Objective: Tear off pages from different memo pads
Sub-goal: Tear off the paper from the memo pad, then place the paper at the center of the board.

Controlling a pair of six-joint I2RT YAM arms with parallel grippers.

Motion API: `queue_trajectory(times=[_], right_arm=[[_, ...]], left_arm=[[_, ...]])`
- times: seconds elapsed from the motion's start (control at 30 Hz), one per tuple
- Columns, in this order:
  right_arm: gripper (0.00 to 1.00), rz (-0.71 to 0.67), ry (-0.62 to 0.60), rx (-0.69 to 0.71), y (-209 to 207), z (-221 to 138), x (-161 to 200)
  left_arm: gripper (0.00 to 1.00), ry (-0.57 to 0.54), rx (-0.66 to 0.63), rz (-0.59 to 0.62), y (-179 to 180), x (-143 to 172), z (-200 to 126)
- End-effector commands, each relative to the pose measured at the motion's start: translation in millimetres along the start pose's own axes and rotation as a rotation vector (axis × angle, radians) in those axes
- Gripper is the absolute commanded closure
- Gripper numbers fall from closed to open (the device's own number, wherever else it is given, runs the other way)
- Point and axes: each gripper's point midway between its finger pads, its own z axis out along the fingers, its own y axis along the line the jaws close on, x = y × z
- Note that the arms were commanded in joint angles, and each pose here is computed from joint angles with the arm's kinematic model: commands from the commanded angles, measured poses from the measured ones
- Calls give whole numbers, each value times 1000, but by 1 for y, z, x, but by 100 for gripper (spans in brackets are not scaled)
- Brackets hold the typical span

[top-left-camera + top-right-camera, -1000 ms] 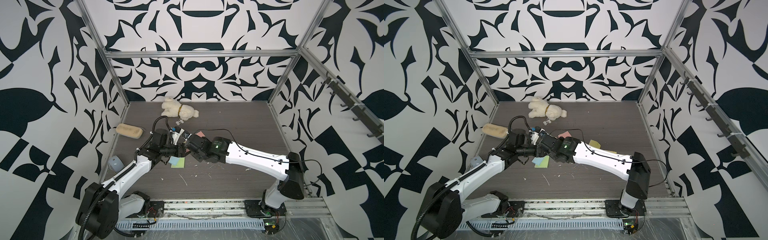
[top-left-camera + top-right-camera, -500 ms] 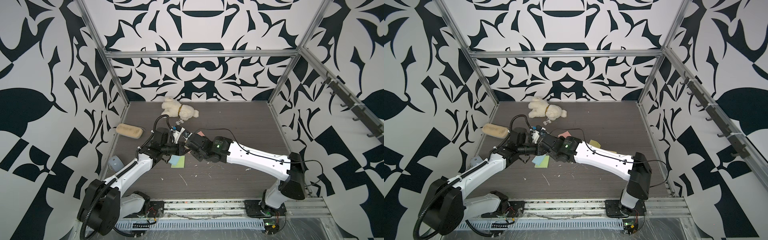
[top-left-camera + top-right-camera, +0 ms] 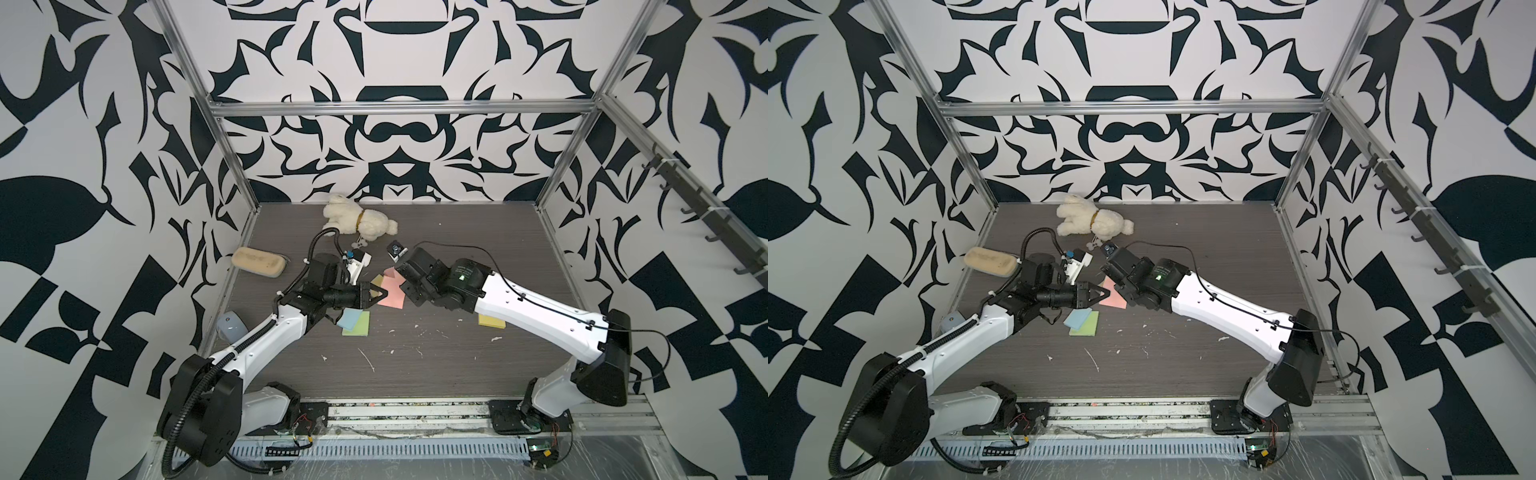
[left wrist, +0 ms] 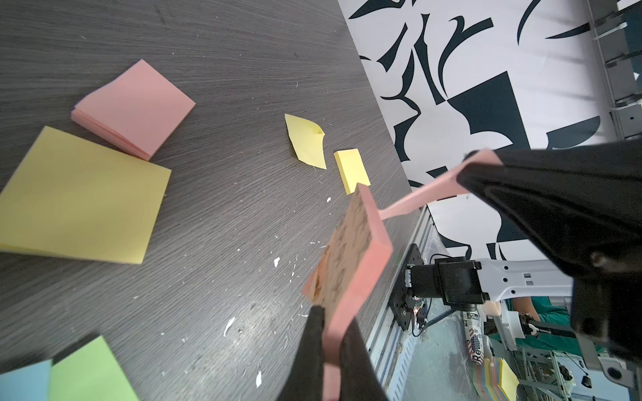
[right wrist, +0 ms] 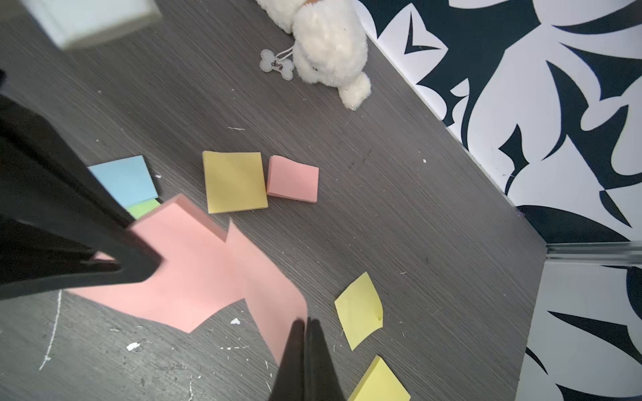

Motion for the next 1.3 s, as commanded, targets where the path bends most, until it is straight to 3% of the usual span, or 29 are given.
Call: queue_trajectory(times=[0.0, 0.8, 1.07, 1.27], right_arm=[[100, 17, -35, 42, -18, -12, -3], [100, 88, 5, 140, -73, -1, 20], [100, 237, 84, 234, -121, 34, 43], [100, 364, 147, 246, -135, 80, 60]], left_arm=[[100, 3, -18, -21, 3, -5, 0], [100, 11, -20, -24, 2, -3, 0], [100, -10, -28, -42, 3, -7, 7], [100, 45, -22, -25, -11, 9, 36]])
